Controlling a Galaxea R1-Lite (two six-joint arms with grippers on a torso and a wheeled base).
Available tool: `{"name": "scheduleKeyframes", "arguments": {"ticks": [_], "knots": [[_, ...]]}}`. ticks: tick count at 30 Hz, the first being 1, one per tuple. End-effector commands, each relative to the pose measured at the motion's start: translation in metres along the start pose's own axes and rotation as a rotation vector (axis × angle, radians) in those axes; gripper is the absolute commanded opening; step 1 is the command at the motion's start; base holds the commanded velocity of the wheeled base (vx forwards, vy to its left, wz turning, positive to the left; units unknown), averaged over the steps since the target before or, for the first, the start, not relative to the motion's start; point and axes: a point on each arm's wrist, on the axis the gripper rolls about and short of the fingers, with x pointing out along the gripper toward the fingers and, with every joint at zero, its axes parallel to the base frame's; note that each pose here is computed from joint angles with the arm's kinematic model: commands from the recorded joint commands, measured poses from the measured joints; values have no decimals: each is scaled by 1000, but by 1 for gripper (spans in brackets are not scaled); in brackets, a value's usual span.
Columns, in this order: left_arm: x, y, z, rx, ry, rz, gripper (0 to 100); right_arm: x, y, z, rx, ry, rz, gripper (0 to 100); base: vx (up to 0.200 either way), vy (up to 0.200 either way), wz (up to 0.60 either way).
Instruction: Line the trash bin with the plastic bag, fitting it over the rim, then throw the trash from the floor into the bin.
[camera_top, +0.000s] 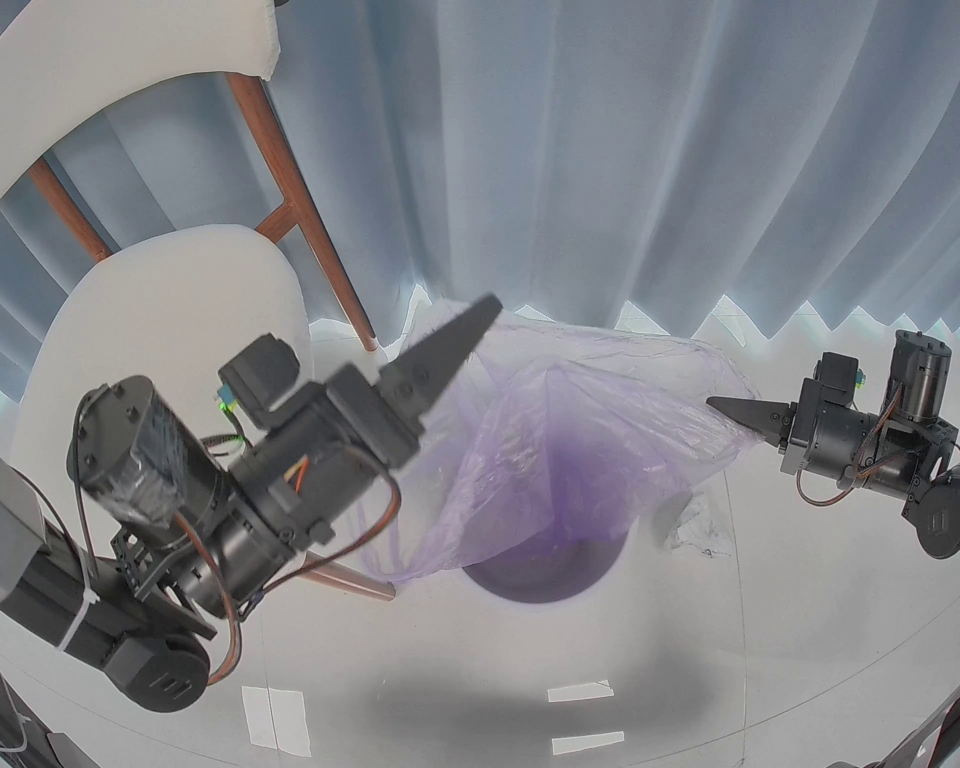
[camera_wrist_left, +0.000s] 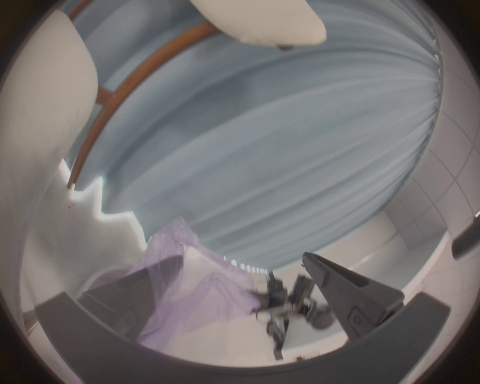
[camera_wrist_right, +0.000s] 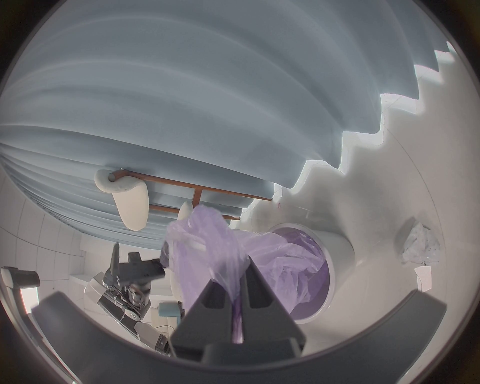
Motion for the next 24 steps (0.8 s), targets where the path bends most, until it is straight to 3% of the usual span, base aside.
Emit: {"name": "scheduleKeyframes", "arguments": {"ticks": [1, 8, 12, 16, 24], "knots": [[-23, 10, -22, 27, 163, 11, 100, -6, 7, 0, -35, -12, 9, 0, 0, 0, 0], [-13, 16, -23, 104, 144, 21, 100, -13, 15, 0, -92, -28, 19, 0, 0, 0, 0], [-11, 18, -22, 150, 72, 127, 100, -21, 23, 3, -110, -49, 26, 0, 0, 0, 0], [-11, 27, -27, 181, 56, 227, 100, -22, 22, 4, -110, -54, 22, 0, 0, 0, 0], [-6, 26, -23, 188, 36, 225, 100, -29, 25, 7, -122, -78, 17, 0, 0, 0, 0]]}}
